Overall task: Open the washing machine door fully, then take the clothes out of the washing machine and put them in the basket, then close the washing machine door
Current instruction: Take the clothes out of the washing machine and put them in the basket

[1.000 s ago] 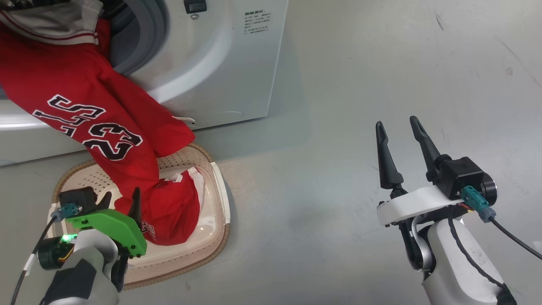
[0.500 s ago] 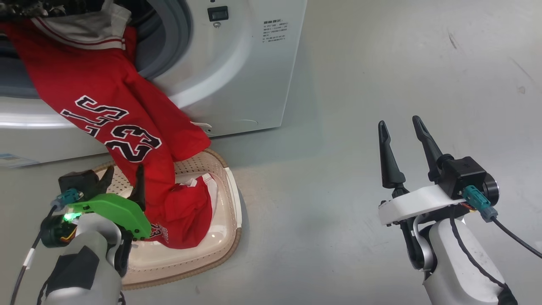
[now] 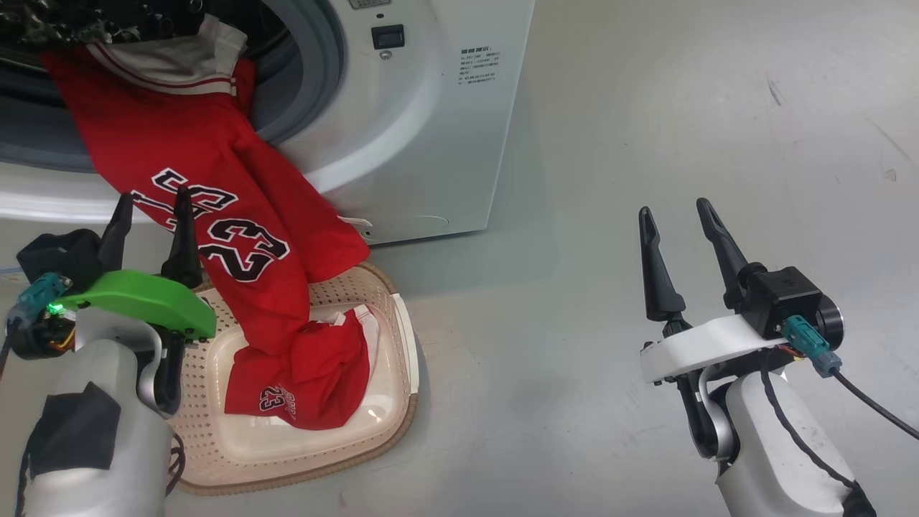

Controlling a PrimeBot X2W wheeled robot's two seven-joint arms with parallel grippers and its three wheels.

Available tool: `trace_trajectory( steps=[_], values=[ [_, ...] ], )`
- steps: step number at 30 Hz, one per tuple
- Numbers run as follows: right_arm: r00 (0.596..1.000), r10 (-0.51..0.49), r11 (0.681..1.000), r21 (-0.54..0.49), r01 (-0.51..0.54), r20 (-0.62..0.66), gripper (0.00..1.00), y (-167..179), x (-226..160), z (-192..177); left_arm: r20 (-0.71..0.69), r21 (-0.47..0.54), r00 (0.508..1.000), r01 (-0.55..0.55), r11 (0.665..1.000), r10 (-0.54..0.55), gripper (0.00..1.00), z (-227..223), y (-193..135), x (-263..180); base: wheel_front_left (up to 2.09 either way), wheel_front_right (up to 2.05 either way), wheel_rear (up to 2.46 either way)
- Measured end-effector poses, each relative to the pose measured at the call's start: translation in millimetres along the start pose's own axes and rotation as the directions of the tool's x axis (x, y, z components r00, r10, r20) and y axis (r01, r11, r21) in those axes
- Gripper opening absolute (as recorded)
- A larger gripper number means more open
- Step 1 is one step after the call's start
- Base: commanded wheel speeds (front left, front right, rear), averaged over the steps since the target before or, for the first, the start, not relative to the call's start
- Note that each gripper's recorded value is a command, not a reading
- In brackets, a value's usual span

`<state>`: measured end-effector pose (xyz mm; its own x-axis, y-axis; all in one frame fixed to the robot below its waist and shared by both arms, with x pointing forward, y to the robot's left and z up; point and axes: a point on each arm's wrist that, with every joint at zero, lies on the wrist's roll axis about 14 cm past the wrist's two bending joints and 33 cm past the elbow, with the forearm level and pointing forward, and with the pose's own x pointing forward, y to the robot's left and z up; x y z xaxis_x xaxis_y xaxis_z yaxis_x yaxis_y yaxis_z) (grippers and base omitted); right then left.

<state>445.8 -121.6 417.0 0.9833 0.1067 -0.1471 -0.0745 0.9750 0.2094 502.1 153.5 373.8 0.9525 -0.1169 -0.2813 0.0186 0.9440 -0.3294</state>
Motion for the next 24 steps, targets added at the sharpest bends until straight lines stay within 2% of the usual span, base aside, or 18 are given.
trace_trajectory(
  steps=[16,24],
  values=[
    [1.000,0.014,1.000,0.001,-0.014,0.019,1.00,5,0,7,0.159,0.026,0.987,0.008,1.000,-0.012,1.00,42,1,-22,0.00,0.00,0.00],
    [0.999,0.016,1.000,0.004,-0.016,0.031,1.00,7,-3,13,0.162,0.035,0.987,0.005,0.999,-0.011,1.00,38,1,-39,0.00,0.00,0.00]
  ],
)
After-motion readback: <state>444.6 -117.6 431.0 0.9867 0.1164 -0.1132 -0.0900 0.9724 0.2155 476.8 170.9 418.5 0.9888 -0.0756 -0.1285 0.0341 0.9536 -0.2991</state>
